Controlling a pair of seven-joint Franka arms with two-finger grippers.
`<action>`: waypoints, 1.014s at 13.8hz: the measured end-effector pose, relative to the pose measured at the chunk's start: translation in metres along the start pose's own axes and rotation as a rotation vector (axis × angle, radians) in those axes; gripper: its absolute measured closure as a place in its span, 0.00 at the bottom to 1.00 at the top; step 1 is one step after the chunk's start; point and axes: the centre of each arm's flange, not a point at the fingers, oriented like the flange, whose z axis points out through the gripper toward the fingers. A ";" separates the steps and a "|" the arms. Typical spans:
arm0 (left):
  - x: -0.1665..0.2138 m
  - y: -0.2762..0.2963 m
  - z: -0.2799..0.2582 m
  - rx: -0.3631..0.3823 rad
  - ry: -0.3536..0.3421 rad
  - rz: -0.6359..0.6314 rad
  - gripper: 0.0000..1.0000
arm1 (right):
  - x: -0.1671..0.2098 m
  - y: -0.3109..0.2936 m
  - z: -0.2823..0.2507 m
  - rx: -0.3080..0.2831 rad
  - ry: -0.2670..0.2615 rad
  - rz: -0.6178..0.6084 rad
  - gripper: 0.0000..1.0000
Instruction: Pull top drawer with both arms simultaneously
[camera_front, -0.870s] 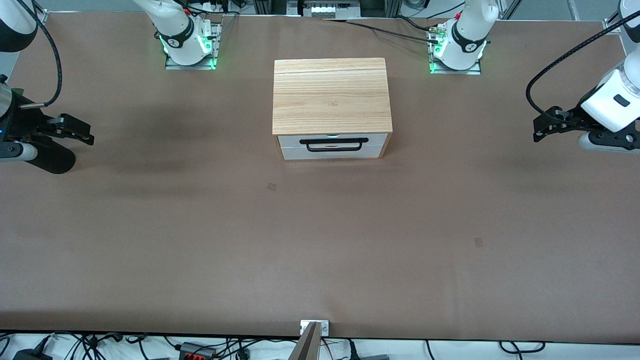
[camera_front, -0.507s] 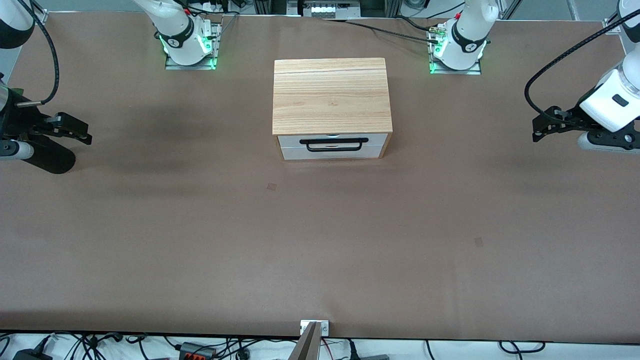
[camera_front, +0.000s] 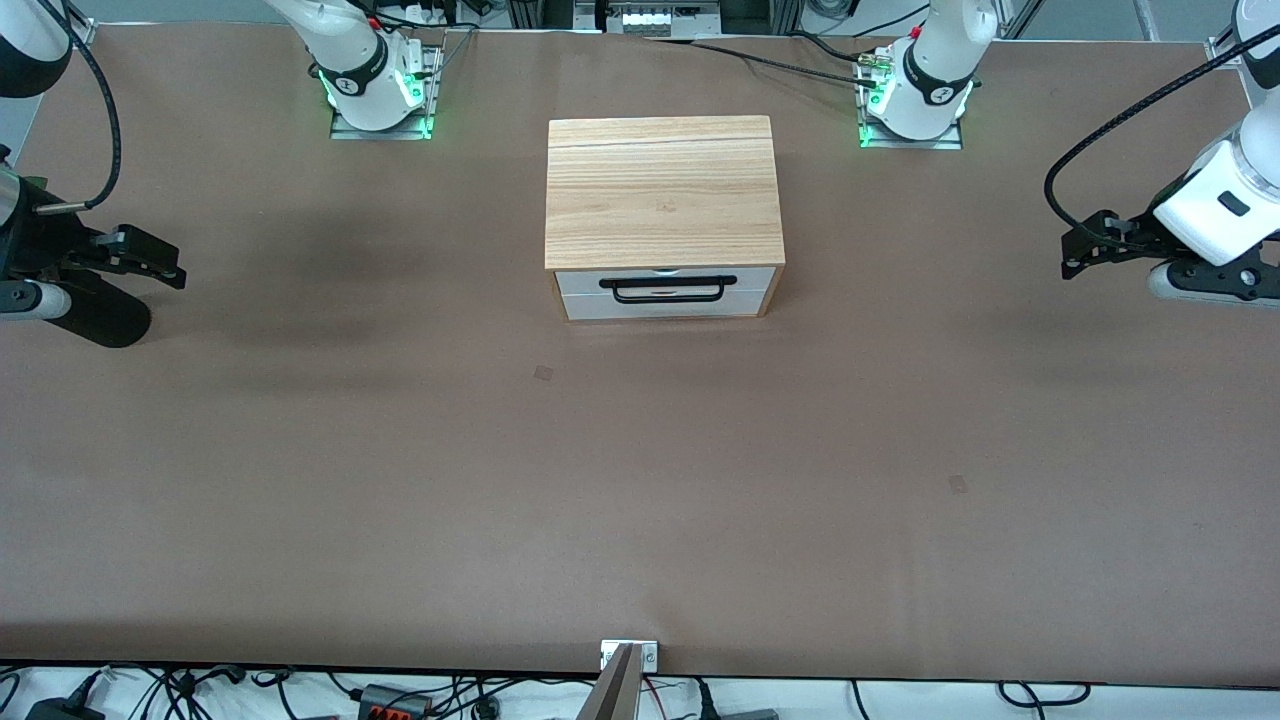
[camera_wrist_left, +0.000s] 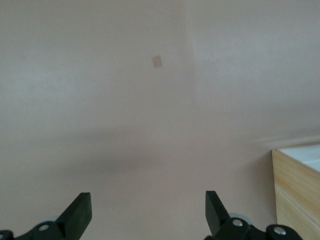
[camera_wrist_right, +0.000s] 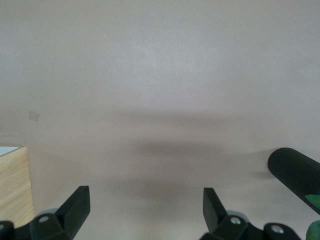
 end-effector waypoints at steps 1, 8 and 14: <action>-0.002 0.002 0.001 -0.001 -0.016 0.004 0.00 | 0.000 -0.001 0.001 0.000 -0.001 -0.002 0.00; -0.017 0.033 0.018 -0.251 -0.225 0.022 0.00 | 0.029 -0.042 0.055 0.016 -0.060 -0.066 0.00; 0.000 0.065 0.051 -0.554 -0.320 0.036 0.00 | 0.079 -0.070 0.148 0.233 -0.042 -0.037 0.00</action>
